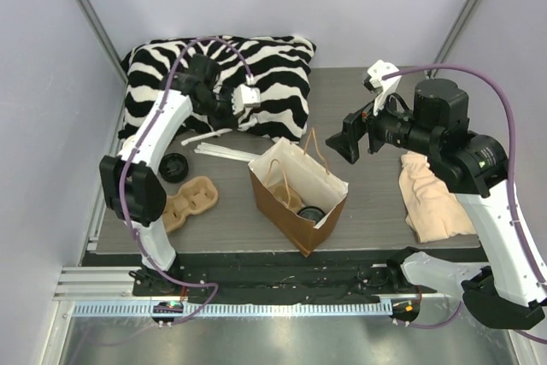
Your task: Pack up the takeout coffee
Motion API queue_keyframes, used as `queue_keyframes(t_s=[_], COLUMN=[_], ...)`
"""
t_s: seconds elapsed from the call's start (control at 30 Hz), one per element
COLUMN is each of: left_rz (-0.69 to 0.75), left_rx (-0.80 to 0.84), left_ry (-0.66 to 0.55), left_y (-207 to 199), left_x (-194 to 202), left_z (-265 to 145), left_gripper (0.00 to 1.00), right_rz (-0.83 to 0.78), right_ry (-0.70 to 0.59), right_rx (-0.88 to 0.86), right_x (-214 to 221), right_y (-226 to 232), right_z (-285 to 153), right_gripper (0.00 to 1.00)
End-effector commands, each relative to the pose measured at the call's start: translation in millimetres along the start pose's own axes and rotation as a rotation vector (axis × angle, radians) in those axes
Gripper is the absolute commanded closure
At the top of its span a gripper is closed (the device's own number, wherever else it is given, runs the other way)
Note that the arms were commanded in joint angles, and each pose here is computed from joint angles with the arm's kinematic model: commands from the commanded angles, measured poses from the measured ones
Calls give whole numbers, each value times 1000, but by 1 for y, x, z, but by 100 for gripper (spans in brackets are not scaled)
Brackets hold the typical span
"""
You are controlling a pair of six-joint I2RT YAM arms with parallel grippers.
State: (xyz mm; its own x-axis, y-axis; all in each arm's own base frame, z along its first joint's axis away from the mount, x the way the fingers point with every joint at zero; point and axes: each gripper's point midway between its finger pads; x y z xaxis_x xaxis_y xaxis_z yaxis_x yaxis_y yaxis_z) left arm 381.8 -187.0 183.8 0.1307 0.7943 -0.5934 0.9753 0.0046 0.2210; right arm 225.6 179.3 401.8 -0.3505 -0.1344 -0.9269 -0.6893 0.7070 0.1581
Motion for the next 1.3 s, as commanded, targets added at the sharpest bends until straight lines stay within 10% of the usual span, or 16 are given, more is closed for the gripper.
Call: queue_keyframes(t_s=[0.0,0.3,0.6,1.27], left_rz=[-108,-140,-304,-368], left_rx=[-136,-461,-394,-82], left_ry=[-172,-688,-1153,-1302], left_y=[12,29,2,-57], left_x=[-55,-197,-285,-330], left_z=[-68,-223,-317,-296], left_gripper=[100,100,100,100], right_rz=[2,20,45,84], right_ry=[-128,-406,-666,-663], right_rx=[-9,-109,-397,-568], right_x=[-35,-118,-210,-233], right_y=[7,30,77,131], right_z=[-13,-24,-40,-8], right_gripper=[0,11,24,35])
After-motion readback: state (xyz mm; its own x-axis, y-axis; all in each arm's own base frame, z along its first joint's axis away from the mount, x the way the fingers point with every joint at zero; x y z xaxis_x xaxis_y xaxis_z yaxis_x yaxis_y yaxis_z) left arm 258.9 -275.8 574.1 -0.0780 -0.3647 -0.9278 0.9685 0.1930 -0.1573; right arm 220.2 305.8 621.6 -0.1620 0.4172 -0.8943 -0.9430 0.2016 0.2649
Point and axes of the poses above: each gripper's point midway between its finger pads, its own z axis out along the fingers, its own y axis along the line the jaws close on, x = y × z, and after that the axes turned 8 degrees about z, right-handed
